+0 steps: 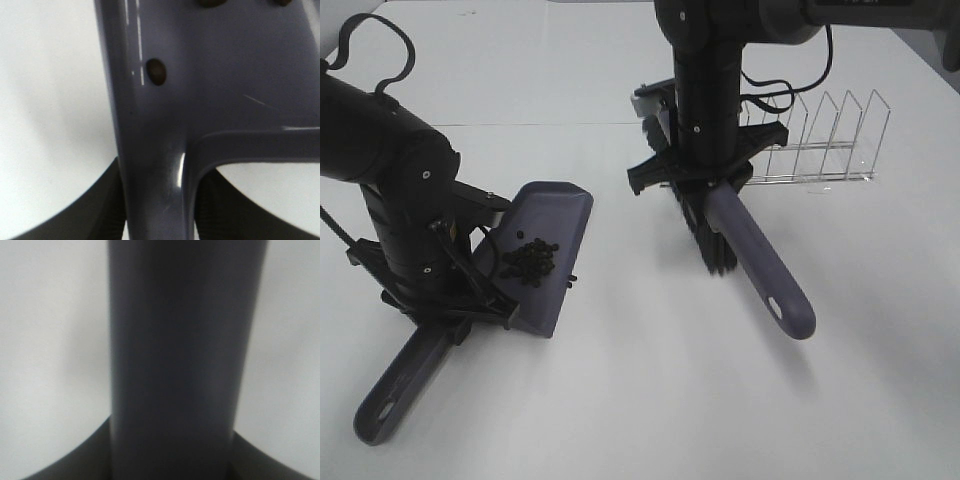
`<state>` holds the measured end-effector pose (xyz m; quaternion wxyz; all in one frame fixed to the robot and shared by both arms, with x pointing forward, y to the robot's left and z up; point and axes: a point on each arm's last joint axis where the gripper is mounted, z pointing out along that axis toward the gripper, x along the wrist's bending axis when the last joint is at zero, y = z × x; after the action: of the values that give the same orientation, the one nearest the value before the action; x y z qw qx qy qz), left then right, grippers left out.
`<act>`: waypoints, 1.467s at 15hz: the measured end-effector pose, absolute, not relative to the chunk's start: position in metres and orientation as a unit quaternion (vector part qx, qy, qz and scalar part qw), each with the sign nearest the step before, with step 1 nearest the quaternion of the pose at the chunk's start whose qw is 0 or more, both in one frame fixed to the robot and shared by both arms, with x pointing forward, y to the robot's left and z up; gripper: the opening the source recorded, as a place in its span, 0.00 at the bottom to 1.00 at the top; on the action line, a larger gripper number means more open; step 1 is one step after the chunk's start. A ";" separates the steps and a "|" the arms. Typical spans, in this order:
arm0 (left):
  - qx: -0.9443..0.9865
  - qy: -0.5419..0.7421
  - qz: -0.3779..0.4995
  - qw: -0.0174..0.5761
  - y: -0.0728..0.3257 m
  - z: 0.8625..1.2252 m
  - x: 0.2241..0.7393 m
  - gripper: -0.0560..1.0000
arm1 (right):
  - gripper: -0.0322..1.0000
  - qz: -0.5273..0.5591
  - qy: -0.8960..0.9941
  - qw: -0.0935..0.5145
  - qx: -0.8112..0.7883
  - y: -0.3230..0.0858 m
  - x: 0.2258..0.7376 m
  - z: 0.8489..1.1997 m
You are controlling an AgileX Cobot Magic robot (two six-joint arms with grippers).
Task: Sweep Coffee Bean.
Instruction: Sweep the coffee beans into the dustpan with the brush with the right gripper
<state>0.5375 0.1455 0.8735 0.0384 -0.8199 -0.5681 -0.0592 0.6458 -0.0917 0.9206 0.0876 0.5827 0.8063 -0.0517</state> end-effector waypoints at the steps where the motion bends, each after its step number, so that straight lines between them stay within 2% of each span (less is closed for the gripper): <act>1: -0.820 -0.569 -0.059 0.038 0.145 0.873 0.537 0.38 | 0.32 -0.065 0.807 0.088 0.580 -0.094 0.643 0.915; 4: -0.817 -0.573 -0.055 0.037 0.145 0.873 0.537 0.38 | 0.31 -0.076 0.805 0.084 0.583 -0.094 0.644 0.904; 6: -0.816 -0.575 -0.052 0.036 0.144 0.873 0.537 0.38 | 0.31 -0.060 0.792 0.040 0.606 -0.086 0.640 0.899; 11: -0.811 -0.582 -0.045 0.033 0.143 0.873 0.536 0.38 | 0.31 -0.014 0.775 -0.028 0.631 -0.068 0.637 0.877; 18: -0.805 -0.591 -0.045 0.032 0.143 0.873 0.536 0.38 | 0.31 0.174 0.716 -0.195 0.647 -0.016 0.637 0.873; 22: -0.806 -0.589 -0.046 0.033 0.144 0.873 0.536 0.38 | 0.31 0.207 0.717 -0.231 0.624 -0.009 0.635 0.878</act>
<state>0.5359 0.1436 0.8731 0.0334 -0.8061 -0.5891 -0.0463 0.6348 -0.0090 0.8777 -0.2313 0.6236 0.7174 0.2070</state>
